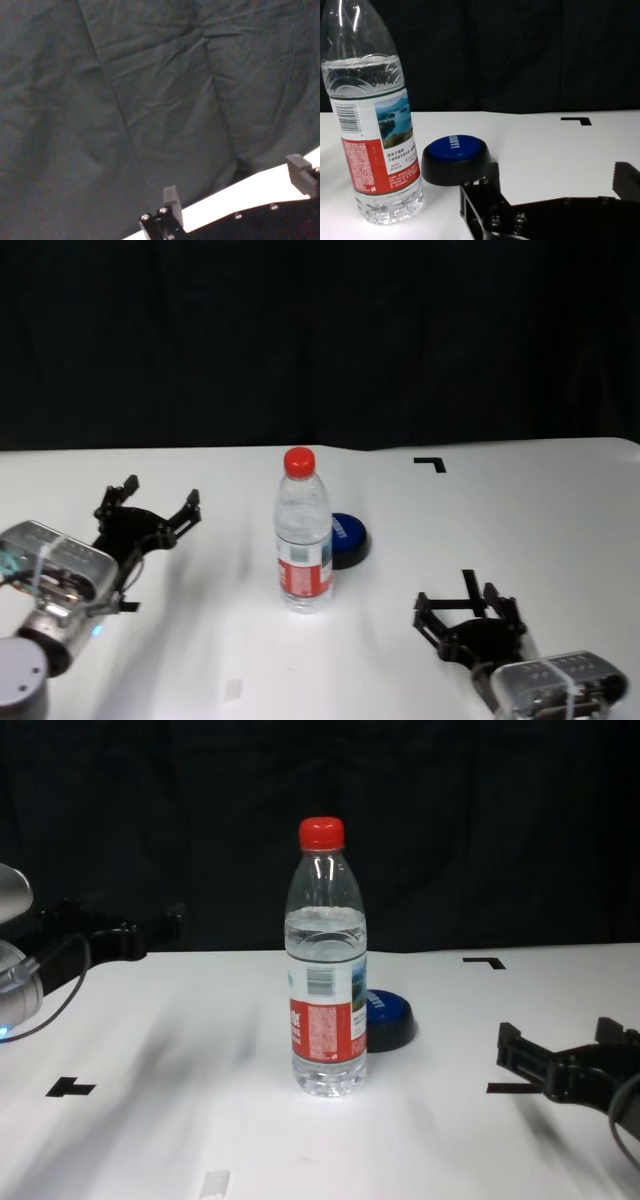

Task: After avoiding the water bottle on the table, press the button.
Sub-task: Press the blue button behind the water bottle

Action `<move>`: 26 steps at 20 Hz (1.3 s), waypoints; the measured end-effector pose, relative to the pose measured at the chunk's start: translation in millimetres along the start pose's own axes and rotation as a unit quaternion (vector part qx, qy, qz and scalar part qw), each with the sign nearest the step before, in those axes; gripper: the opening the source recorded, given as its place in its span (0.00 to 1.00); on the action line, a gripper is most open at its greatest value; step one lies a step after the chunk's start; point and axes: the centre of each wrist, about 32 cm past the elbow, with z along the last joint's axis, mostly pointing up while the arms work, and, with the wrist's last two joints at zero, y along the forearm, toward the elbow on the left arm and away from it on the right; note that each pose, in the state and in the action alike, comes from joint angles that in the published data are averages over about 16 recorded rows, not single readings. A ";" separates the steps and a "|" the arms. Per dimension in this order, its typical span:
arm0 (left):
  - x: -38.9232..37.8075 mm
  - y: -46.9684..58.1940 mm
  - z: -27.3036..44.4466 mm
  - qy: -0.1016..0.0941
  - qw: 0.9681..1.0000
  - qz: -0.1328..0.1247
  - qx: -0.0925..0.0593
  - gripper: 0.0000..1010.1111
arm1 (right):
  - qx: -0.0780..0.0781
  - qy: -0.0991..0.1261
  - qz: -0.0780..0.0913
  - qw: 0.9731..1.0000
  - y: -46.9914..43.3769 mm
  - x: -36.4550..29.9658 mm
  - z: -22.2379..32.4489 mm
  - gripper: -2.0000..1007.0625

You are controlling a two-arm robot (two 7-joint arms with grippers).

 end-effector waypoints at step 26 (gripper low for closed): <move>-13.3 33.9 5.2 0.009 1.000 0.016 0.003 1.00 | 0.000 0.000 0.000 1.000 0.0 0.0 0.0 1.00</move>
